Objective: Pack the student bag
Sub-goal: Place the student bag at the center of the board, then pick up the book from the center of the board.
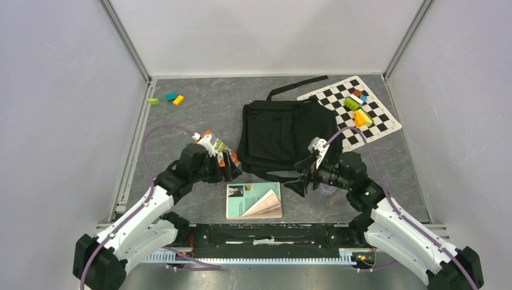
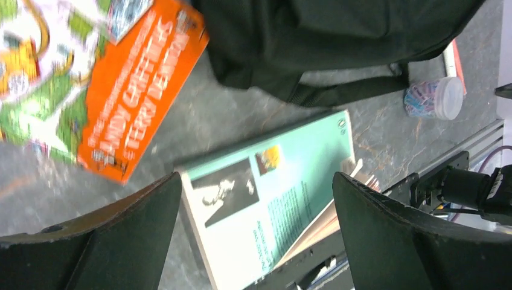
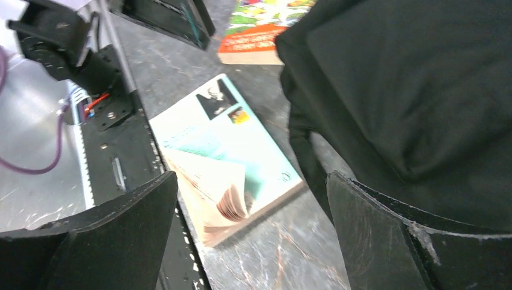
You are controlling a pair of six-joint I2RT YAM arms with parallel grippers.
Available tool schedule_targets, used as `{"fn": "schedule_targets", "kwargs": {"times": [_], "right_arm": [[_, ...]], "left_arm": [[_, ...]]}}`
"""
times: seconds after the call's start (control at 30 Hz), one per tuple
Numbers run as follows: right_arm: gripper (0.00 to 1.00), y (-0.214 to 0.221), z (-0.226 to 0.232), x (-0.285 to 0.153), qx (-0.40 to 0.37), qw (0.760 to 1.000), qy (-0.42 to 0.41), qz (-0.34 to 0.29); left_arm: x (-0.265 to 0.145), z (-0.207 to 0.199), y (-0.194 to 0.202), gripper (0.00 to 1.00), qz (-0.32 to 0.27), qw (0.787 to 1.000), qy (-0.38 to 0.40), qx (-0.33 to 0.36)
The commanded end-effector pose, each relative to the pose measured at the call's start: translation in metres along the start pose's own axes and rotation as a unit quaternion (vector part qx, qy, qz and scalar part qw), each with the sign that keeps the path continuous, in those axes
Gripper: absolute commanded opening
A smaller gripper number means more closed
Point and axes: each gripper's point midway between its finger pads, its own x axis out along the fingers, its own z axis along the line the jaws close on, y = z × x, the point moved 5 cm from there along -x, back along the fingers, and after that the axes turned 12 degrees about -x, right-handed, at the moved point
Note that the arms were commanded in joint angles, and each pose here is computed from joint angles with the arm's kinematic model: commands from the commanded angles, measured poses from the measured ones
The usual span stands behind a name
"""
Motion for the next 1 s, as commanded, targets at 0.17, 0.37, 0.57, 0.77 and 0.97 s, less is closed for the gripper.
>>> {"fn": "schedule_targets", "kwargs": {"times": [0.17, 0.37, 0.57, 0.77, 0.97], "right_arm": [[0.98, -0.013, 0.047, 0.055, -0.102, 0.982, -0.158, -0.011], [0.98, -0.007, 0.075, 0.096, -0.182, 0.961, -0.208, 0.028], [0.98, 0.026, 0.09, 0.119, -0.229, 0.941, -0.236, 0.079], [0.98, 0.052, 0.104, 0.121, -0.229, 0.922, -0.282, 0.136], [0.95, 0.083, 0.115, 0.094, -0.233, 0.911, -0.282, 0.19]], "left_arm": [[-0.006, 0.025, 0.034, 1.0, -0.001, 0.992, -0.019, -0.128], [0.006, 0.036, 0.048, 1.0, 0.032, 0.99, -0.036, -0.132], [0.022, 0.045, 0.055, 0.9, 0.041, 0.99, -0.038, -0.133], [0.029, 0.054, 0.061, 0.81, 0.046, 0.988, -0.047, -0.138], [0.029, 0.056, 0.059, 0.74, 0.033, 0.989, -0.053, -0.137]]}}
